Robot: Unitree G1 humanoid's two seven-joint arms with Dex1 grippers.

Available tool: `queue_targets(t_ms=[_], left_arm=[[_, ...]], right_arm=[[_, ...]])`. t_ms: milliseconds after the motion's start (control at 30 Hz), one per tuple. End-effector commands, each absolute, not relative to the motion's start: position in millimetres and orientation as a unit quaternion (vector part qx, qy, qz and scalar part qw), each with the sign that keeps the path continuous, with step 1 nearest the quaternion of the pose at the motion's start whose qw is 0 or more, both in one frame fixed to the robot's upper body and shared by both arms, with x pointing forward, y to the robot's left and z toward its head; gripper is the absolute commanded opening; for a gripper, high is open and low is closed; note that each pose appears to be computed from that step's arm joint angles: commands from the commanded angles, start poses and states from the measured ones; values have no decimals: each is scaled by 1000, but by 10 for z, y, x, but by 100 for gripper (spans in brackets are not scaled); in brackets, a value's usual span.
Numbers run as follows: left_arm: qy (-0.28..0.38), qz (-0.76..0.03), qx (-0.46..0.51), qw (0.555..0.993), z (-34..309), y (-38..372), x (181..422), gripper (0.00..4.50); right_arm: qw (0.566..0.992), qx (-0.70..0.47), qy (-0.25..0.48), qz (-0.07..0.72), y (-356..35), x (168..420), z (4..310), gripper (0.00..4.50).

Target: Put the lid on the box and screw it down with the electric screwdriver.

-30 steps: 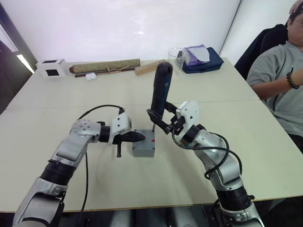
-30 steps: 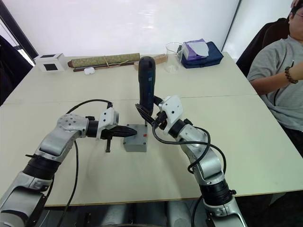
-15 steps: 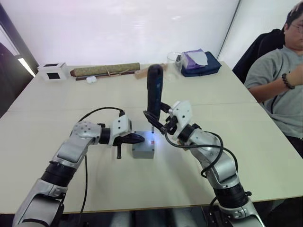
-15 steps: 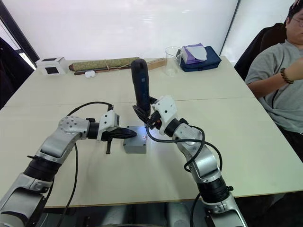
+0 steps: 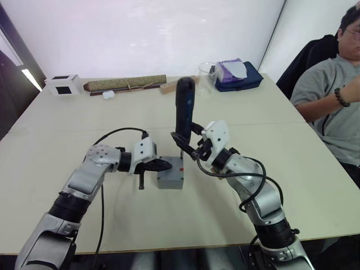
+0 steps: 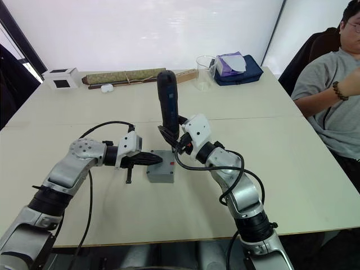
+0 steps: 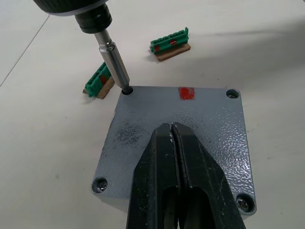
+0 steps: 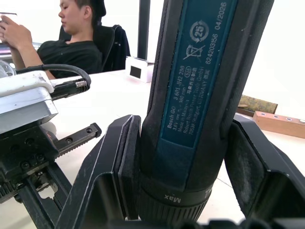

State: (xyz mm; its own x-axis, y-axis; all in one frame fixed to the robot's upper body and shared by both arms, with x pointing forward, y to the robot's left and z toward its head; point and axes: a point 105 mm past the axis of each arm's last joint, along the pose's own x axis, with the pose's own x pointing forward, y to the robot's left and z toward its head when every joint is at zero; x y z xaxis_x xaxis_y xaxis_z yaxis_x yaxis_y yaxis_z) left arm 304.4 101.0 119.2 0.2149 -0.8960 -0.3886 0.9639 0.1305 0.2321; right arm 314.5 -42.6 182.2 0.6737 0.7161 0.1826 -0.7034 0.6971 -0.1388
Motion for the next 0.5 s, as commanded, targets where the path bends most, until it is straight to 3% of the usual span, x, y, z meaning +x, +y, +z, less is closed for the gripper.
queue_targets(t_ms=[33, 300, 433, 500], left_arm=[[75, -631, 210, 743, 1238, 994, 2985, 0], [28, -643, 208, 737, 1569, 971, 2957, 0], [2, -644, 213, 735, 1745, 971, 2957, 0], [-13, -647, 216, 731, 1846, 983, 2944, 0]], right_arm=[[915, 5, -115, 386, -512, 3150, 2036, 213], [921, -13, -118, 370, -769, 3087, 2675, 213], [942, -44, -57, 328, -1058, 3160, 2730, 213], [947, -72, 22, 312, -1254, 3196, 2639, 213]])
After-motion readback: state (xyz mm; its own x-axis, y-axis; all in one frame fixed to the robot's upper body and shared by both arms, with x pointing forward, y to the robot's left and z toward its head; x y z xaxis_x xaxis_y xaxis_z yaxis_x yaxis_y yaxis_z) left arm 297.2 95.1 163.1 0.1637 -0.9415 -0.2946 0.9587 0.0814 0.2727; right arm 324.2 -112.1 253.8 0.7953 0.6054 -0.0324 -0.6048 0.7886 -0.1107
